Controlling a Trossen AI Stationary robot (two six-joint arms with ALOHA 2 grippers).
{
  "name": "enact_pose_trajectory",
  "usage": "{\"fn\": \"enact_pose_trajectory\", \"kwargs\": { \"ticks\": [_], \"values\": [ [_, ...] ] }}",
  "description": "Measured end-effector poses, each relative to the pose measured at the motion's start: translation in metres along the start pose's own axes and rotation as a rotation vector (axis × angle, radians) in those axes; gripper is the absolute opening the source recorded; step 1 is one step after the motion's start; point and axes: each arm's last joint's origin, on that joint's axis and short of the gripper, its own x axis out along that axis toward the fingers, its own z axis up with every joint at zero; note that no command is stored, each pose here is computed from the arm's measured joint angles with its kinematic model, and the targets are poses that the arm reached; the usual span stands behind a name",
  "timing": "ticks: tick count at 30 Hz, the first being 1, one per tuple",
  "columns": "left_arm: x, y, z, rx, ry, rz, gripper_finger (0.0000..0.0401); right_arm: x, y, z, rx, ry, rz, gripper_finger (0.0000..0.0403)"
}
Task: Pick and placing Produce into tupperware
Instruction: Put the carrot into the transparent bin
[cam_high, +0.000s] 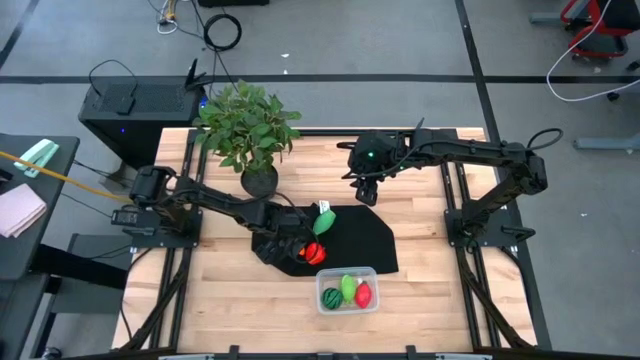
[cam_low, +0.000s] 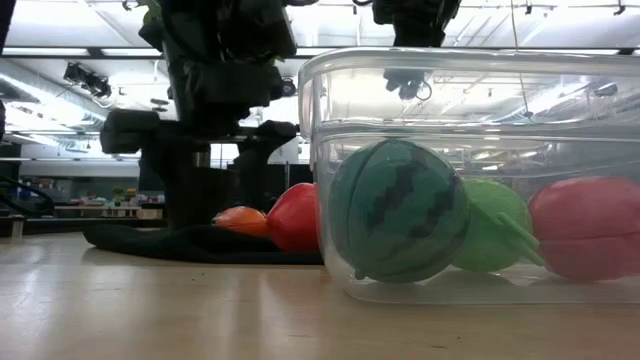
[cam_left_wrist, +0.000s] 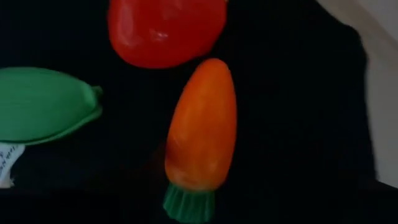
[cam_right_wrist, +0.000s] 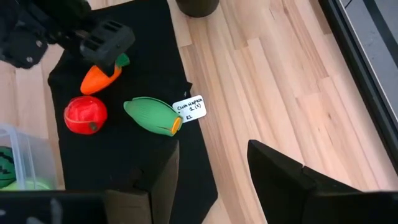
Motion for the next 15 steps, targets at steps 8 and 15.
{"fn": "enact_pose_trajectory", "kwargs": {
  "ticks": [8,15],
  "values": [
    [0.0056,0.0005,-0.0014,-0.020,0.013,-0.009,0.0291,0.0000,0.0000,0.0005,0.000,-0.005,0.000,0.0197],
    [0.0057,0.0015,-0.0017,-0.043,0.012,-0.005,0.0290,0.0000,0.0000,0.0006,0.000,-0.006,0.000,0.0197]
  ]
}}
